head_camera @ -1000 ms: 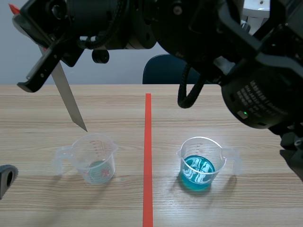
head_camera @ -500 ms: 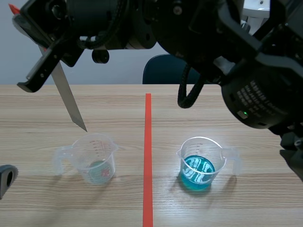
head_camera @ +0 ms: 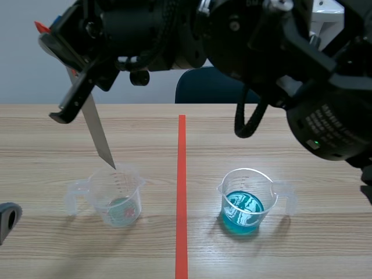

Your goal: Do the redox reaction experiment

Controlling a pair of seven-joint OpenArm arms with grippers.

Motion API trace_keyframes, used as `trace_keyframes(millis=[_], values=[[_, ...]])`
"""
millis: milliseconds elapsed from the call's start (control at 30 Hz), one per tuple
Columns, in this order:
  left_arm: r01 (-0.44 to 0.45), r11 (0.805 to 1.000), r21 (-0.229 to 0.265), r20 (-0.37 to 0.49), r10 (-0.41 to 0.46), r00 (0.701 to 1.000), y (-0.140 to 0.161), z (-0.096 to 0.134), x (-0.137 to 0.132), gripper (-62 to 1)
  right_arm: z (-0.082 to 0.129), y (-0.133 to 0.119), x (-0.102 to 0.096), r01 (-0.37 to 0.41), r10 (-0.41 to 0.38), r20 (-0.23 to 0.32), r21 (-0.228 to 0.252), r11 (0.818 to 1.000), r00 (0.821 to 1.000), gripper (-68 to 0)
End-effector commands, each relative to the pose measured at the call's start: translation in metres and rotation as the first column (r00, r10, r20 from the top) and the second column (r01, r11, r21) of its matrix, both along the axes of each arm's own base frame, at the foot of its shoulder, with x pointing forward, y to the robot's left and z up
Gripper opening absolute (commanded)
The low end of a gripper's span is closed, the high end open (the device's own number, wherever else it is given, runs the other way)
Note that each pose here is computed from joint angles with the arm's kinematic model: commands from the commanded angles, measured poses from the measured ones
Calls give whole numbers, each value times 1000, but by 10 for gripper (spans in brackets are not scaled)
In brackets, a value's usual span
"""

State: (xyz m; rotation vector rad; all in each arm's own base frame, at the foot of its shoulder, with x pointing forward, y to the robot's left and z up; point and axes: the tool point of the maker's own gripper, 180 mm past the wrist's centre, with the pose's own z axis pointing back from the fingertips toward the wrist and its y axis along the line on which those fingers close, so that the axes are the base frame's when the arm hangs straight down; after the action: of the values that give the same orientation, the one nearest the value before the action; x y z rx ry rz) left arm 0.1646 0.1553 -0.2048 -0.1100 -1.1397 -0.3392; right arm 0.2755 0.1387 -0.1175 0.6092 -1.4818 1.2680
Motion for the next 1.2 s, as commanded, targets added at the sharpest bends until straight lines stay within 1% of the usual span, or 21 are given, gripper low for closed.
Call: trace_keyframes(millis=[0,233,367,500,567,600,700,833,967,1100,1167], values=[[6,1000,-16,24,-6,1000,-4,6,2,14,12,-6,-3,-12,11,32,28,1000,999,-667],[6,1000,-15,23,-6,1000,-4,6,2,14,8,-38,-1,-18,17,47,17,1000,999,-667],[6,1000,-15,23,-6,1000,-4,6,2,14,5,-61,1,-8,7,61,13,1000,998,-667],[6,1000,-15,23,-6,1000,-4,6,2,14,2,-87,-1,-18,19,80,-9,1000,997,-667],[6,1000,-15,23,-6,1000,-4,6,2,14,1,-98,-2,-35,36,75,-27,999,997,-667],[6,1000,-15,23,-6,1000,-4,6,2,14,2,-105,-2,-34,36,72,-28,999,997,-667],[6,1000,-15,23,-6,1000,-4,6,2,14,7,-125,-3,-29,30,67,-7,1000,997,-667],[6,1000,-15,23,-6,1000,-4,6,2,14,7,-148,-10,-52,54,64,-27,998,997,-667],[6,1000,-15,23,-6,1000,-4,6,2,14,7,-165,-17,-70,73,62,-49,996,995,-667],[6,1000,-15,23,-6,1000,-4,6,2,14,7,-179,-19,-59,63,59,-65,996,996,-667],[6,1000,-15,23,-6,1000,-4,6,2,14,6,-183,-22,-67,70,51,-74,995,996,-667]])
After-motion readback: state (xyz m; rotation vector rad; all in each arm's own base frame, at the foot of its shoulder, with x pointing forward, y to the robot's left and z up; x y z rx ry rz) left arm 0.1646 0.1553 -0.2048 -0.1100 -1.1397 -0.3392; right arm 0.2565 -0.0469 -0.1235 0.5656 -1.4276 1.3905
